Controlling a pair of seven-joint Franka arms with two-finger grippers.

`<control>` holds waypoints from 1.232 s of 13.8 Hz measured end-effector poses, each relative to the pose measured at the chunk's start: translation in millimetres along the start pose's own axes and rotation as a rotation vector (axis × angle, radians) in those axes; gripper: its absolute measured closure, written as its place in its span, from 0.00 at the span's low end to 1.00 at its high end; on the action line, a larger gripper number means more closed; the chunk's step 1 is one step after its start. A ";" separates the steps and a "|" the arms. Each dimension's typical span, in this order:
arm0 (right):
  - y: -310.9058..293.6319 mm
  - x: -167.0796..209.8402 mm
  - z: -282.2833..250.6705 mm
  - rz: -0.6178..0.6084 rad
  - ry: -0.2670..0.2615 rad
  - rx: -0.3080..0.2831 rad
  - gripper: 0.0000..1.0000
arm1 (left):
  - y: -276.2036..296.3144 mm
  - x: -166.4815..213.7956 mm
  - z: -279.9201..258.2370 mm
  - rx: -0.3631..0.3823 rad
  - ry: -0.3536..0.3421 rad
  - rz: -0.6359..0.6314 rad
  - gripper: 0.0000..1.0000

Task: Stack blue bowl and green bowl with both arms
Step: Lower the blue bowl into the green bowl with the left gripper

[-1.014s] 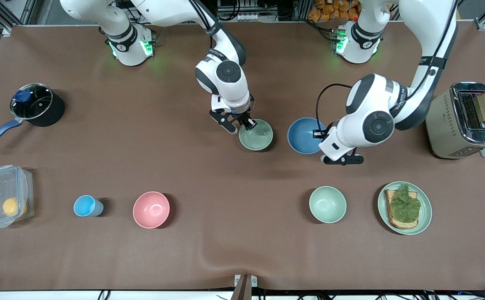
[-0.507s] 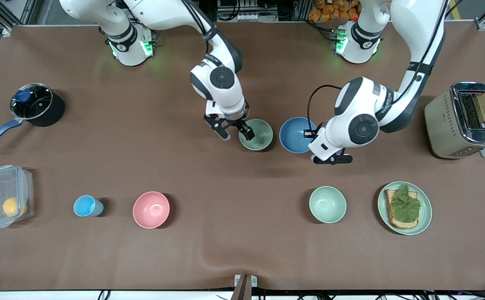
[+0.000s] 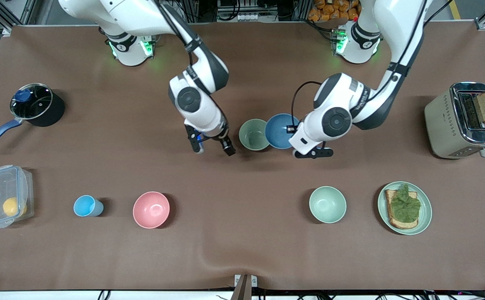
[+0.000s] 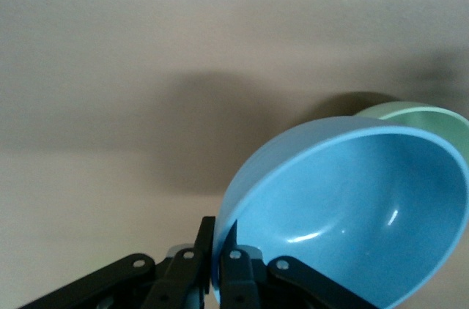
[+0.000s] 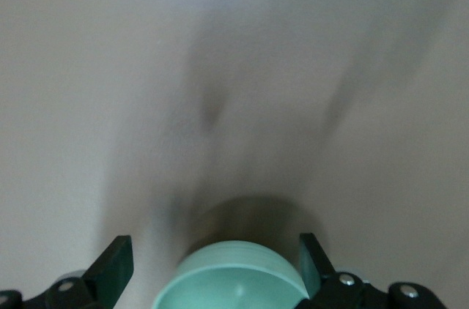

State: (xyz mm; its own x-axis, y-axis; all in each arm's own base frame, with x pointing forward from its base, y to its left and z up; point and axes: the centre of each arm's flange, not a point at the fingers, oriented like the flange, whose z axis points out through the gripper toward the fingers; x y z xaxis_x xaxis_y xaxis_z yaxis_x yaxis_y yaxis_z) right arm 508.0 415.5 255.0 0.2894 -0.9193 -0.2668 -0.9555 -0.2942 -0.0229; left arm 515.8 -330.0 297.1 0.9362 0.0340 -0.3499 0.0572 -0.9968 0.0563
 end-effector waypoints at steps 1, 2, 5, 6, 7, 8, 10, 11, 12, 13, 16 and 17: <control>-1.2 12.4 1.5 0.048 -0.020 -0.004 0.00 | 3.8 -0.9 3.4 -0.011 -0.007 -0.002 0.93; -0.7 23.1 4.8 0.091 -0.036 -0.002 0.00 | 7.4 -1.0 6.8 -0.027 -0.013 -0.005 0.93; 6.3 30.6 20.5 0.140 -0.053 0.008 0.00 | 29.2 -8.1 22.6 -0.050 -0.019 -0.017 0.93; 8.4 27.6 23.5 0.153 -0.064 0.011 0.00 | 35.4 -10.5 25.5 -0.052 -0.013 -0.020 0.93; 9.7 22.8 25.3 0.170 -0.081 0.023 0.00 | 40.3 -12.3 27.4 -0.055 -0.006 -0.025 0.93; 11.6 16.2 28.5 0.179 -0.094 0.038 0.00 | 43.4 -12.4 29.1 -0.060 0.001 -0.032 0.93; 18.6 0.9 39.8 0.169 -0.098 0.049 0.00 | 45.1 -9.2 33.3 -0.070 0.011 -0.048 0.93; 21.5 -3.0 44.4 0.164 -0.096 0.047 0.00 | 45.3 -7.7 36.5 -0.071 0.010 -0.051 0.93; 23.1 -3.3 47.0 0.163 -0.094 0.043 0.00 | 45.9 -6.9 40.7 -0.070 0.006 -0.053 0.93; 23.6 -1.7 48.2 0.165 -0.092 0.041 0.00 | 47.0 -6.2 45.4 -0.069 0.002 -0.059 0.93; 22.8 1.1 48.2 0.169 -0.089 0.042 0.00 | 54.9 -7.7 59.8 -0.066 -0.005 -0.064 0.93; 22.8 1.1 48.2 0.169 -0.089 0.042 0.00 | 58.1 -8.5 64.0 -0.065 -0.009 -0.067 0.93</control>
State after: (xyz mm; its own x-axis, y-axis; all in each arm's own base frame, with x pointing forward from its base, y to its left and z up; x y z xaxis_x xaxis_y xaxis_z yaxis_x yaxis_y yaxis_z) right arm 483.8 420.4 207.7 0.1204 -0.9272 -0.3547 -0.9921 -0.1248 -0.0107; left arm 489.0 -392.8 243.5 0.9265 0.0990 -0.3630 0.1417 -0.9855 0.0929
